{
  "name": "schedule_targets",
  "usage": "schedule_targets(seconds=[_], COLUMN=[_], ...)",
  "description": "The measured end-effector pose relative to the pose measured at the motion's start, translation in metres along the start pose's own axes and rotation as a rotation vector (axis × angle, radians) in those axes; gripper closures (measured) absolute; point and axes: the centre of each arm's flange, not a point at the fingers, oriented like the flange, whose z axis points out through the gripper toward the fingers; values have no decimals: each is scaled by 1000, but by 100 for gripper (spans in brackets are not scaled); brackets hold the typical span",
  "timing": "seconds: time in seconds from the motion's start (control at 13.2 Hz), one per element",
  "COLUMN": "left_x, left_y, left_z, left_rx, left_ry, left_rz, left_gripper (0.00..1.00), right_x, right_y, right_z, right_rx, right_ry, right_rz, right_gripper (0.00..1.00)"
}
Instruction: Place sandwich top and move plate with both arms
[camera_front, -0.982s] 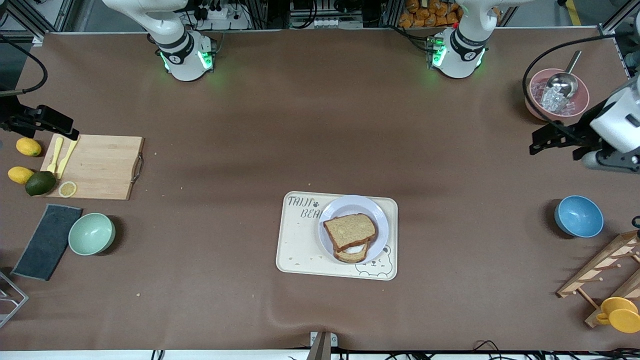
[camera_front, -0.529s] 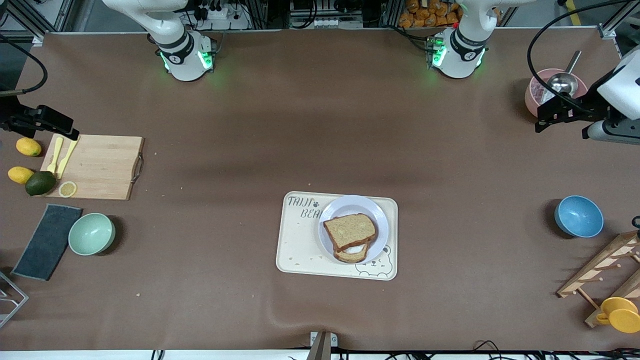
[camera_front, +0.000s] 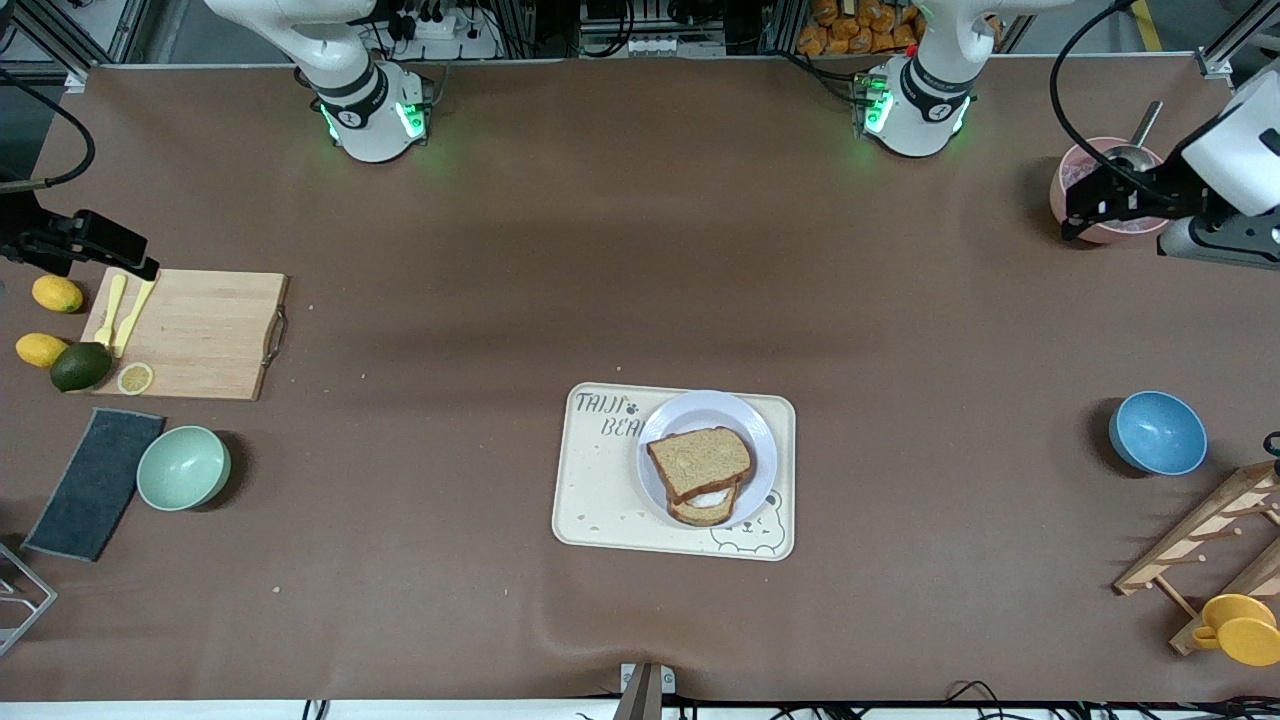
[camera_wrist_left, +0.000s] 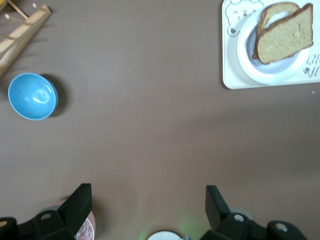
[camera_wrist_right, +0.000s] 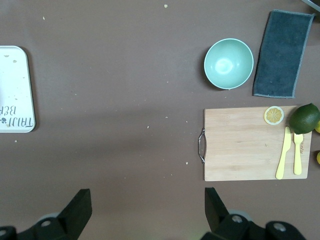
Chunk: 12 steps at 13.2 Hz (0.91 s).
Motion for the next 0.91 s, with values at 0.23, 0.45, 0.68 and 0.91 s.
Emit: schedule_targets(seconds=[0.23, 0.45, 0.68, 0.91], left_x=[-4, -5, -9, -7], left_y=[3, 3, 3, 9], left_z=[-8, -11, -17, -20], left_rx=[8, 15, 27, 57], left_ry=[6, 12, 26, 50], left_rz=[-30, -97, -103, -89], left_gripper=[0, 0, 0, 0], right_x=[0, 0, 0, 0], right_y=[0, 0, 0, 0], right_z=[0, 0, 1, 1], right_rx=[2, 2, 3, 6], right_ry=[0, -1, -1, -2], right_rz=[0, 0, 0, 0], right_gripper=[0, 0, 0, 0])
